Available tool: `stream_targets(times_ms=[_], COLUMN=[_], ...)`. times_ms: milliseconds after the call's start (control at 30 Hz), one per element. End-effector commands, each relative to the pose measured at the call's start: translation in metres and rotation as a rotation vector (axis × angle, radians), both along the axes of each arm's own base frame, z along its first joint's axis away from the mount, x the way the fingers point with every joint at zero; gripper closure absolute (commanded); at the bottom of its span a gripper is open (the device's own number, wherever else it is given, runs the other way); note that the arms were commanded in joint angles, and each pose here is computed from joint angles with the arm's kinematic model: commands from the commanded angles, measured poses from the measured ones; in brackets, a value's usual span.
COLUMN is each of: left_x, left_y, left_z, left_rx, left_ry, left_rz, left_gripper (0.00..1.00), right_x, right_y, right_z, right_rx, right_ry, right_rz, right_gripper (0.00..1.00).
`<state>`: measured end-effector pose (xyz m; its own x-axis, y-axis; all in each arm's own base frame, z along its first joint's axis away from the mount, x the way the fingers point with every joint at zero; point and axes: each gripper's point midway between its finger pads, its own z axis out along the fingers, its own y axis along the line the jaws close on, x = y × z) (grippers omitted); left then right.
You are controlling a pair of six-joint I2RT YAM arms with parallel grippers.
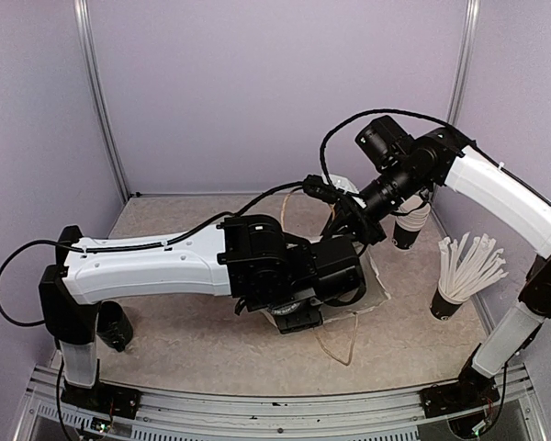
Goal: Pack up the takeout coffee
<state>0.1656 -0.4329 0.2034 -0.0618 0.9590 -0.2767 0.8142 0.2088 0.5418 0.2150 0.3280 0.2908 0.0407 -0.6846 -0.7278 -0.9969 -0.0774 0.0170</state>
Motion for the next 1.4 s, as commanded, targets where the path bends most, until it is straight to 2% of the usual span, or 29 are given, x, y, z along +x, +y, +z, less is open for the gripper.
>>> stream_targets(times_ms=[0, 200, 467, 633, 833, 1167, 1233, 1367], left_x=[0.009, 0.019, 0.006, 0.012, 0.018, 0.004, 0.001, -0.001], left_y=[-0.010, 0.000, 0.014, 0.025, 0.014, 0.042, 0.041, 0.042], left_z=[0.014, 0.018, 0.008, 0.007, 0.004, -0.017, -0.021, -0.021], left_rx=[-0.034, -0.017, 0.026, 0.054, 0.043, 0.118, 0.126, 0.124], left_ry=[-0.062, -0.108, -0.079, -0.116, -0.092, -0.057, -0.047, -0.046], left_rz=[0.001, 0.039, 0.042, 0.062, 0.040, 0.064, 0.056, 0.057], left_gripper=[0.26, 0.26, 0.25, 0.25, 0.26, 0.28, 0.28, 0.28], right_x=[-0.017, -0.015, -0.009, -0.008, -0.011, -0.012, -0.013, -0.022], right_y=[0.005, 0.004, 0.008, 0.010, 0.011, 0.008, 0.010, 0.009], right_z=[0.009, 0.008, 0.005, 0.004, 0.001, -0.002, -0.002, 0.008], right_rx=[0.034, 0.027, 0.018, 0.021, 0.017, 0.006, 0.009, 0.012], right_ry=[0.016, 0.017, 0.030, 0.049, 0.063, 0.058, 0.067, 0.095], right_rz=[0.044, 0.029, 0.004, -0.001, 0.015, 0.018, 0.028, 0.078], right_gripper=[0.98, 0.98, 0.98, 0.98, 0.98, 0.96, 0.91, 0.58])
